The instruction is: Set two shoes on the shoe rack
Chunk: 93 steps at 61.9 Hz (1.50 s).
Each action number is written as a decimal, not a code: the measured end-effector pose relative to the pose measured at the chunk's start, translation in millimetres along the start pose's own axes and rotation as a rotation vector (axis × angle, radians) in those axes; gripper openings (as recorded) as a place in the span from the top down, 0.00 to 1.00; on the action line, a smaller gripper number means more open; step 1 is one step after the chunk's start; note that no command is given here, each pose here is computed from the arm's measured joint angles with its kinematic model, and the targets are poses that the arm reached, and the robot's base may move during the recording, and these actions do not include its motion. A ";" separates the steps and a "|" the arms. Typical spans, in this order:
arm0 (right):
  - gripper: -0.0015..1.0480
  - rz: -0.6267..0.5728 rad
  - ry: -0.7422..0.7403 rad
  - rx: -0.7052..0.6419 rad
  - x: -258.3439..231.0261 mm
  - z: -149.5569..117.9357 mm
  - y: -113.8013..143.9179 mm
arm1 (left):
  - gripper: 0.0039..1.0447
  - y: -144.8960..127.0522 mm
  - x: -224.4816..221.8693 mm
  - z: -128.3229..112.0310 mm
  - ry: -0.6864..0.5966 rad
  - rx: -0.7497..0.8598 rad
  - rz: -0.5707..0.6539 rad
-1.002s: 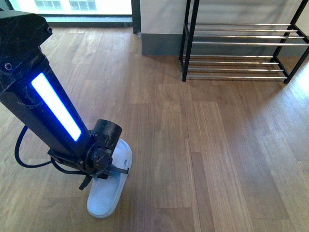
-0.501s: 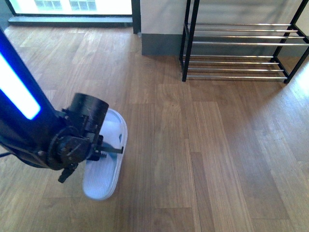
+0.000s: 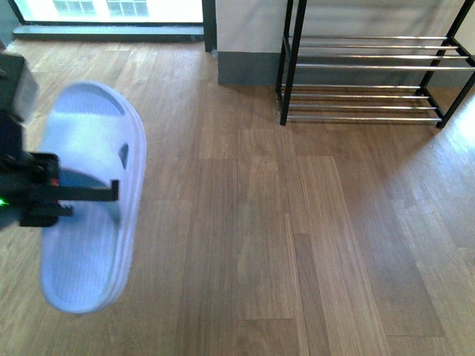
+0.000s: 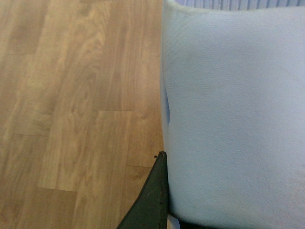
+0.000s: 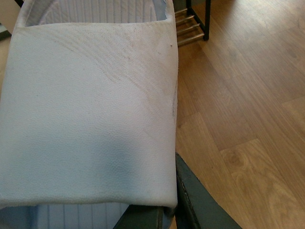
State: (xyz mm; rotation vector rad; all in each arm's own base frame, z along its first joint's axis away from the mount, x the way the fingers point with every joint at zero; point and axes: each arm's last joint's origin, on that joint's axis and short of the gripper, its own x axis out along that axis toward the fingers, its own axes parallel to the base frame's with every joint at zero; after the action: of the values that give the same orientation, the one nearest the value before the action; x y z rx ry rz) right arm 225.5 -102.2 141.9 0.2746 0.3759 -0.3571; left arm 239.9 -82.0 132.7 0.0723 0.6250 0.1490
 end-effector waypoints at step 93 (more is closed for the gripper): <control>0.98 0.000 0.001 0.000 -0.1 -0.2 0.0 | 0.98 24.1 -72.3 15.4 -0.150 -0.045 0.018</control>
State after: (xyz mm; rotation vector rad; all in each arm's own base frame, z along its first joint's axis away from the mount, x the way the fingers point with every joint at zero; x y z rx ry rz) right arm 225.3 -102.2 141.7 0.2752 0.3766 -0.3572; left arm 188.2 -70.1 189.6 0.0453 0.4714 0.1728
